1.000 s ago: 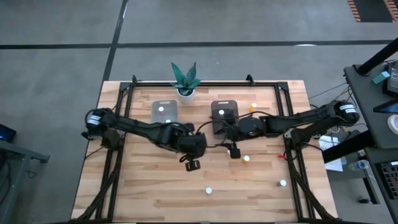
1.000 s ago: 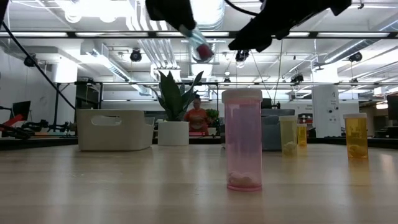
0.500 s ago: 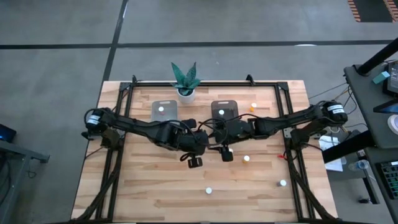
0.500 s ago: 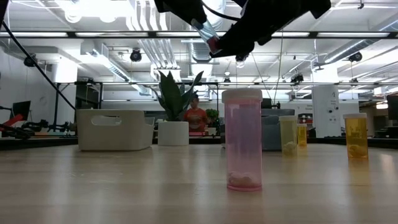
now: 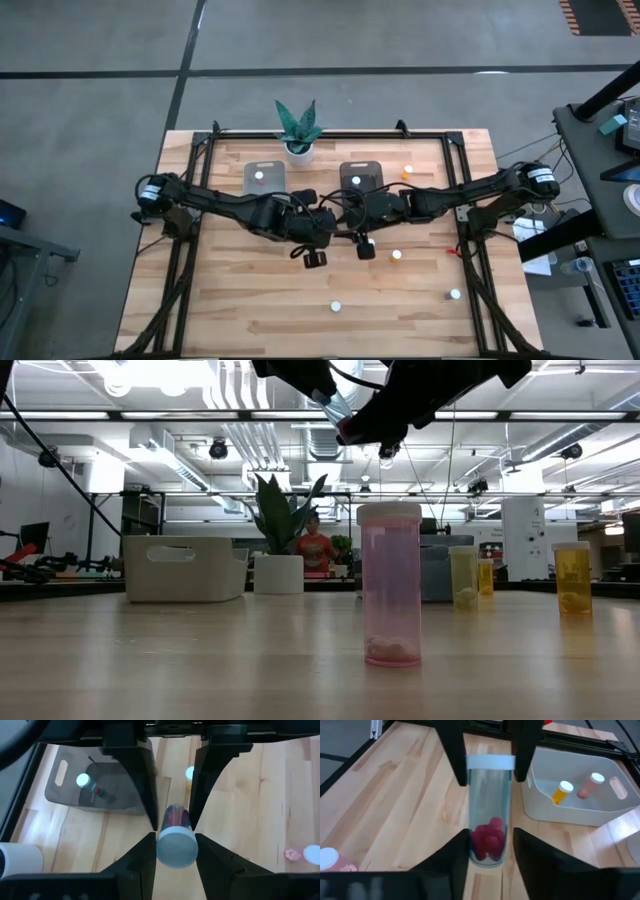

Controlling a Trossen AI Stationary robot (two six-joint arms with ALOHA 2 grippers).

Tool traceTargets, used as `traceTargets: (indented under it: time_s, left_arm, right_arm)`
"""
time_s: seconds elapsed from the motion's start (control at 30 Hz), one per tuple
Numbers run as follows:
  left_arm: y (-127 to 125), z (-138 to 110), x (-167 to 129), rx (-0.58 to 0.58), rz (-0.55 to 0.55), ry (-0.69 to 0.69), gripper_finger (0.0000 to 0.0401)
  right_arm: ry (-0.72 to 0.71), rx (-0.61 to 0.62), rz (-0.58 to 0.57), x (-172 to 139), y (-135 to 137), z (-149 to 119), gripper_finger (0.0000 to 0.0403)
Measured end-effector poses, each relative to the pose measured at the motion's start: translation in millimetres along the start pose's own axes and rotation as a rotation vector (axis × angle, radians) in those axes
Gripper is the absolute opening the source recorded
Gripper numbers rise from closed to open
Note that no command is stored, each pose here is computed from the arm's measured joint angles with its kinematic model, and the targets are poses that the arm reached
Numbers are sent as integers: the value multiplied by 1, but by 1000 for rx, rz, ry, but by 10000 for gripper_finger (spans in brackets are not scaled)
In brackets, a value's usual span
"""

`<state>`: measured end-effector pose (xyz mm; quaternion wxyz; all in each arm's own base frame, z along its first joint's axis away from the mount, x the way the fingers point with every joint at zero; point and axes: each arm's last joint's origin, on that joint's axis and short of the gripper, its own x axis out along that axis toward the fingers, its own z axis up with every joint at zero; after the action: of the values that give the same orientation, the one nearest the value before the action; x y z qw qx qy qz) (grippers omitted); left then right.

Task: Pick and place medicine bottles into bin by pill shape (circle, oval)
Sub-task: Put the left blue capsule bottle into the black bin

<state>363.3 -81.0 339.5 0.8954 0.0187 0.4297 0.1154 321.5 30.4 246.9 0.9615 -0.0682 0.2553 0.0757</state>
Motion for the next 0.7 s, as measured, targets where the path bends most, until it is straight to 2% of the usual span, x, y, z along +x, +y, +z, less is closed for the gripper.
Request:
traceTargets:
  time_s: [0.2,0.47,0.7]
  left_arm:
    - [0,1,0,-9,0,-10,105]
    - [0,2,-2,-4,-11,-24,146]
    - [5,4,-16,82,-20,-66,193]
  right_arm:
    - [0,-7,3,0,0,0,81]
    - [-2,-33,-4,-2,0,-1,98]
    - [-7,-48,-18,-15,-1,-5,100]
